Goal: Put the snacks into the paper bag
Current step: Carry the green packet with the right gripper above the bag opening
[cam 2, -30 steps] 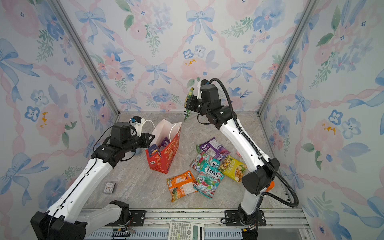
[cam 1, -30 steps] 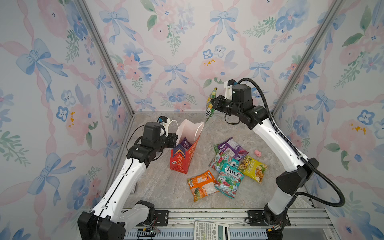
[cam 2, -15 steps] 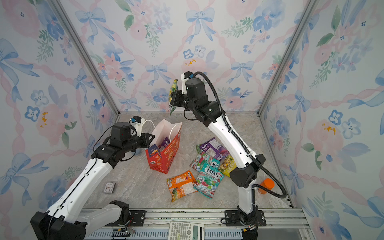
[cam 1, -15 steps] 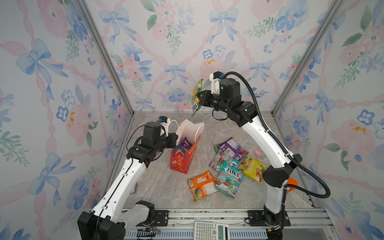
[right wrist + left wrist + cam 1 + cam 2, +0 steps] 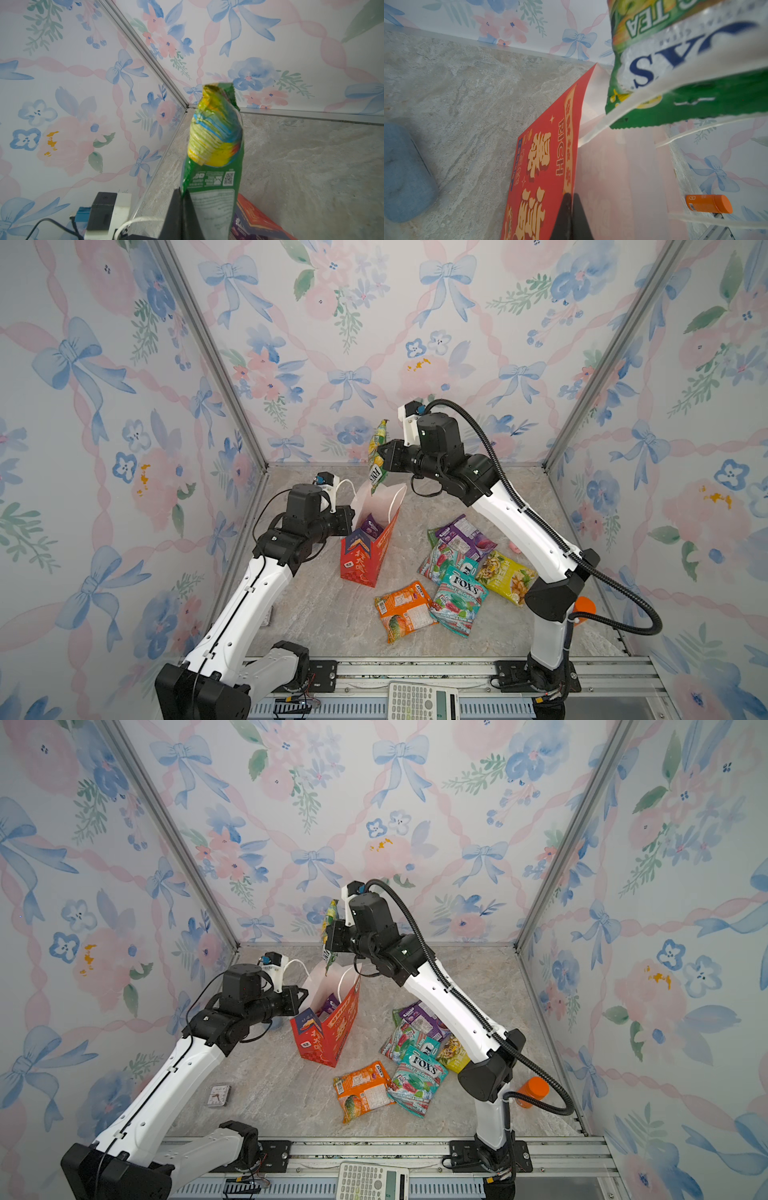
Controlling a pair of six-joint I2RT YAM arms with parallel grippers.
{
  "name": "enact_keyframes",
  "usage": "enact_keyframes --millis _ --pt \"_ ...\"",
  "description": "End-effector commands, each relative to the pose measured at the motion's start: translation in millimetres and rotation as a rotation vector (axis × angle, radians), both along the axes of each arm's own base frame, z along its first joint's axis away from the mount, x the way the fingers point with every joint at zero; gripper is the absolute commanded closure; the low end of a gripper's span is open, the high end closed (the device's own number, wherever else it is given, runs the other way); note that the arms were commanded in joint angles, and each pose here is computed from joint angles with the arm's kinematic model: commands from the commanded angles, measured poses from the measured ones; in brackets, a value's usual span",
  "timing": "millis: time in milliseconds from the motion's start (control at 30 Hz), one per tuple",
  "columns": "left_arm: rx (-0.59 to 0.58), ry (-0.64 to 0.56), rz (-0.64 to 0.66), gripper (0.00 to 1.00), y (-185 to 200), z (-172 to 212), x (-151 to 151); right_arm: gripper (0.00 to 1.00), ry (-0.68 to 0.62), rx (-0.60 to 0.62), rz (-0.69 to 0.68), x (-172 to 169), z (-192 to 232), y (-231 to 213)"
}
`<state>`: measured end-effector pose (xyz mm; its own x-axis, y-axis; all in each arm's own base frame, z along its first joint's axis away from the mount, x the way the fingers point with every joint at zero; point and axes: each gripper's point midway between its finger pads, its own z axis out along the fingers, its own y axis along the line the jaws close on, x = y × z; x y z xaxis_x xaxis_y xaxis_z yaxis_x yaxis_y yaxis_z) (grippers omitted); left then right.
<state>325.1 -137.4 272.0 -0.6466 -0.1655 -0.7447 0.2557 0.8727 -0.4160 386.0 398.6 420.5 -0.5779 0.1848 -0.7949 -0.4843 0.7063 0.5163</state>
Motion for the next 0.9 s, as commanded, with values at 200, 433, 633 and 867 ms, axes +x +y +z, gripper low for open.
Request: enact_keyframes --millis 200,433,633,867 --pt "-0.01 -0.06 0.025 1.0 3.4 13.4 0.5 1.0 -0.07 0.041 0.023 -36.3 36.0 -13.5" --pt "-0.017 -0.062 0.031 1.0 3.9 15.5 0.4 1.0 -0.05 0.039 0.039 -52.4 27.8 -13.2" --pt "-0.02 -0.063 0.038 1.0 4.6 17.0 0.6 1.0 -0.013 0.034 0.052 -63.9 15.3 -11.3" --pt "-0.025 -0.065 0.045 1.0 5.1 17.0 0.6 1.0 0.063 0.06 0.053 -79.2 -0.4 -12.6"
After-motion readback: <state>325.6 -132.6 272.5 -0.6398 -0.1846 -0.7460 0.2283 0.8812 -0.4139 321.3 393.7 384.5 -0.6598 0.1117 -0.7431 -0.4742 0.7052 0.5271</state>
